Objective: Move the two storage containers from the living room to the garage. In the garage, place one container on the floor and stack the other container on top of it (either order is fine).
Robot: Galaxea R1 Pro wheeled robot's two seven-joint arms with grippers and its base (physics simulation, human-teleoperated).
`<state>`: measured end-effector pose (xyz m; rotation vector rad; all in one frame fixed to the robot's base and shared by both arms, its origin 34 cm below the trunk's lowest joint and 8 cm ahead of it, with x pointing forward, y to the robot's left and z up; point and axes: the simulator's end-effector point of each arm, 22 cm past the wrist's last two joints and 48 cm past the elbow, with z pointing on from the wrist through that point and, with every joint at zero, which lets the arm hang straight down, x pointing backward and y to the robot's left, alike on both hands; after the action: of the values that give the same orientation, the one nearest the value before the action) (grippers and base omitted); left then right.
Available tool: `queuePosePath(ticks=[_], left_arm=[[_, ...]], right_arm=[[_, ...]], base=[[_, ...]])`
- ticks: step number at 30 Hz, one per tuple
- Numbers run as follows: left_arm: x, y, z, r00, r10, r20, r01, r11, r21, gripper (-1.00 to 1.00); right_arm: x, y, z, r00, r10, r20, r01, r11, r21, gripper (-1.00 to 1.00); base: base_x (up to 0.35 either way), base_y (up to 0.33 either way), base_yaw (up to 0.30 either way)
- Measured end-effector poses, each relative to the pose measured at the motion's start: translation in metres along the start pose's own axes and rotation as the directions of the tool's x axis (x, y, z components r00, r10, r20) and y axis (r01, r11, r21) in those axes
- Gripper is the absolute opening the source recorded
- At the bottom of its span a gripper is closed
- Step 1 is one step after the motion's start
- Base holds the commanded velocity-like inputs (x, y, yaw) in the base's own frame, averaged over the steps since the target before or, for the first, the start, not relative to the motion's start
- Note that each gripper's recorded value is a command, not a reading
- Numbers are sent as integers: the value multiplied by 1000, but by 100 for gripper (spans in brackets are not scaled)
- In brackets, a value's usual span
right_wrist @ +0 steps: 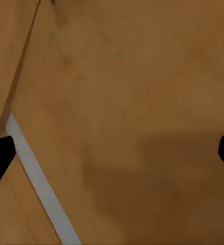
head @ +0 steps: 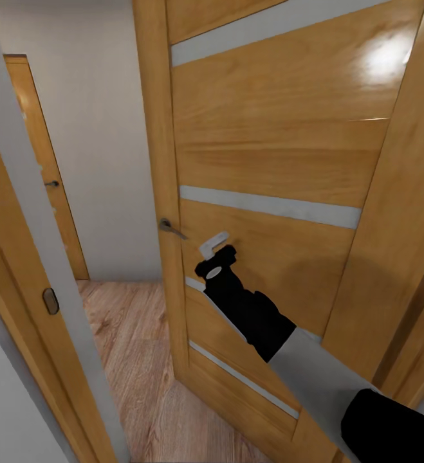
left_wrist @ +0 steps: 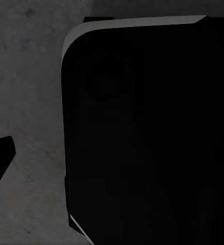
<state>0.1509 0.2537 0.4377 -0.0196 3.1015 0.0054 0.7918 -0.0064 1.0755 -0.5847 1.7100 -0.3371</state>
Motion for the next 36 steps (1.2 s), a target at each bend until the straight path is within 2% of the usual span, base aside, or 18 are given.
queuePosePath(ticks=[8, 17, 23, 25, 36], left_arm=[[0, 0, 0, 1000, 0, 0, 0, 1000, 0, 100], [0, 0, 0, 1000, 0, 0, 0, 1000, -1, 100], [0, 0, 0, 1000, 0, 0, 0, 1000, -1, 100], [0, 0, 0, 1000, 0, 0, 0, 1000, -1, 100], [0, 0, 0, 1000, 0, 0, 0, 1000, -1, 100]], right_arm=[[13, 2, 7, 1000, -11, -29, 11, 1000, -2, 100], [21, 16, 7, 997, 39, -63, -43, 997, -61, 100], [26, 19, 6, 996, 28, -86, -35, 997, -72, 100], [30, 25, 5, 994, 18, -103, -29, 995, -101, 100], [25, 26, 5, 996, 31, -84, -40, 993, -109, 100]], base=[[0, 0, 0], [0, 0, 0], [0, 0, 0], [0, 0, 0], [0, 0, 0]])
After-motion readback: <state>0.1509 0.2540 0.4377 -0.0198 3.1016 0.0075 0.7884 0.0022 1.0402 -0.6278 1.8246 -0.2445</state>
